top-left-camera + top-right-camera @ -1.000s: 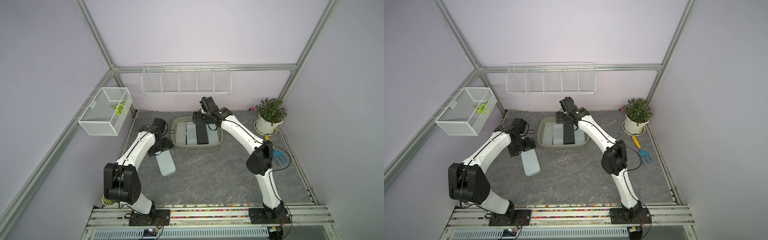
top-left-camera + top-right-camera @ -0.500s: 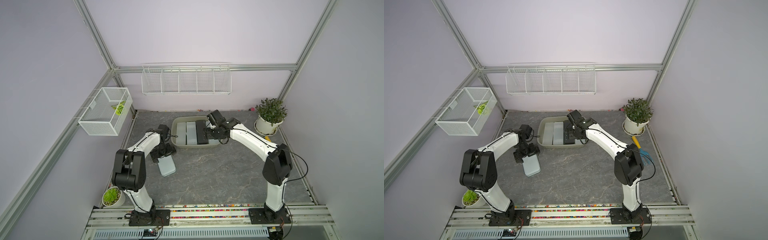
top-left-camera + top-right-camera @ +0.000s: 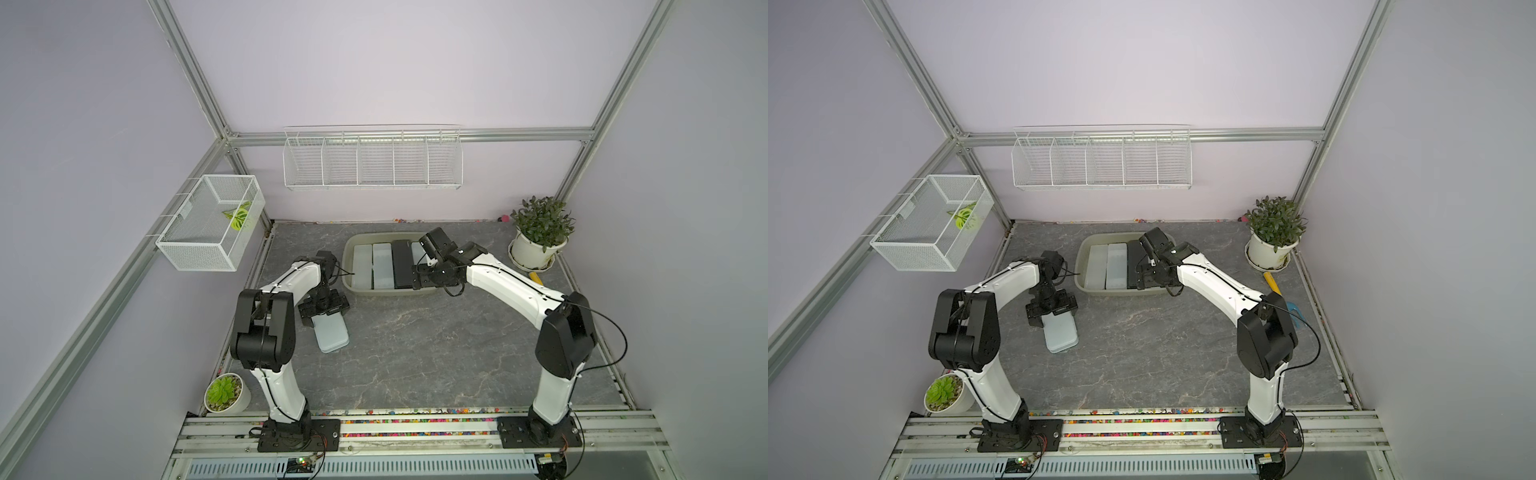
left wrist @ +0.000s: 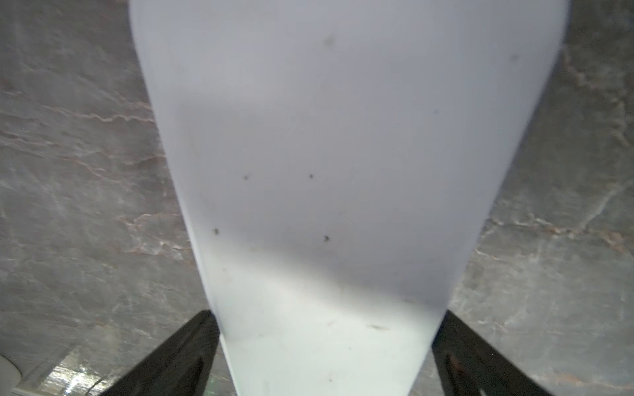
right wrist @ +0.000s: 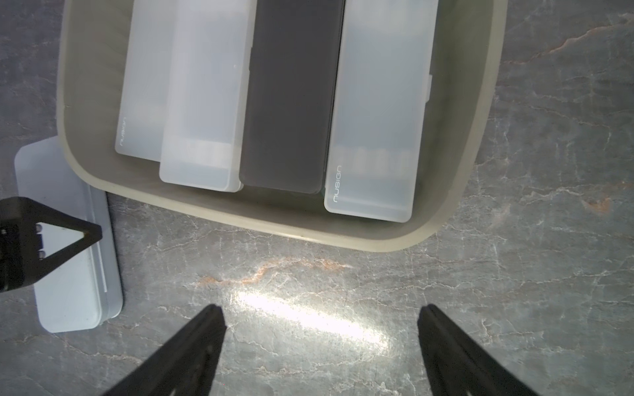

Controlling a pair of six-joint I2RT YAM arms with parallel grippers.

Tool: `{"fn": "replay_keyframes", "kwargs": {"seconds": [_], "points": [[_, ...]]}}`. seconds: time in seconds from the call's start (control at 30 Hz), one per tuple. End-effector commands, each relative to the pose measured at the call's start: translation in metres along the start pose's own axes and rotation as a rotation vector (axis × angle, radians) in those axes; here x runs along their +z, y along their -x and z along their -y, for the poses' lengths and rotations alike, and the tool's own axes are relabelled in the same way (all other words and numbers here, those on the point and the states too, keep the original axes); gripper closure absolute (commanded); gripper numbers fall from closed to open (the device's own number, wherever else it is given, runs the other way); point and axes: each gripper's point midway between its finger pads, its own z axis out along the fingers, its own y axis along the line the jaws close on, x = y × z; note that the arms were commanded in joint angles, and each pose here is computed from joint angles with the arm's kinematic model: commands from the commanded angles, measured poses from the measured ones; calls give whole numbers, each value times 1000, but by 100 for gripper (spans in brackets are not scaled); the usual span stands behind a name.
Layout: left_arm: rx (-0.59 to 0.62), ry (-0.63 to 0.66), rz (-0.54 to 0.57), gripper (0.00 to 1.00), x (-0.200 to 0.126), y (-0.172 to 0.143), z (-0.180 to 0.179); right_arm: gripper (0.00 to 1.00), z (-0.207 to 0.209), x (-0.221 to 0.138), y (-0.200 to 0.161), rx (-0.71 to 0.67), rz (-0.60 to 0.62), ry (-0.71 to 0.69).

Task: Put the pencil case into the storage box
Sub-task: Move the pencil case to the center of the board.

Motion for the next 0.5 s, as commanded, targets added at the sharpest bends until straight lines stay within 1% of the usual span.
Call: {"fn": "replay_keyframes", "kwargs": {"seconds": [0.0, 0.17, 0.3, 0.4, 0.47], "points": [[120, -97, -41, 0, 26, -3, 26, 7, 7, -9, -8, -2, -11, -7], [210, -119, -107, 0, 38, -45, 56, 7, 13, -9, -18, -1, -25, -14], [264, -150, -150, 0, 43, -87, 92, 7, 16, -8, -29, 3, -42, -13], [281, -182, -176, 0, 43, -112, 115, 7, 18, -7, -38, 8, -56, -5], [297, -191, -169, 0, 38, -122, 127, 7, 19, -7, -44, 12, -66, 0]]}}
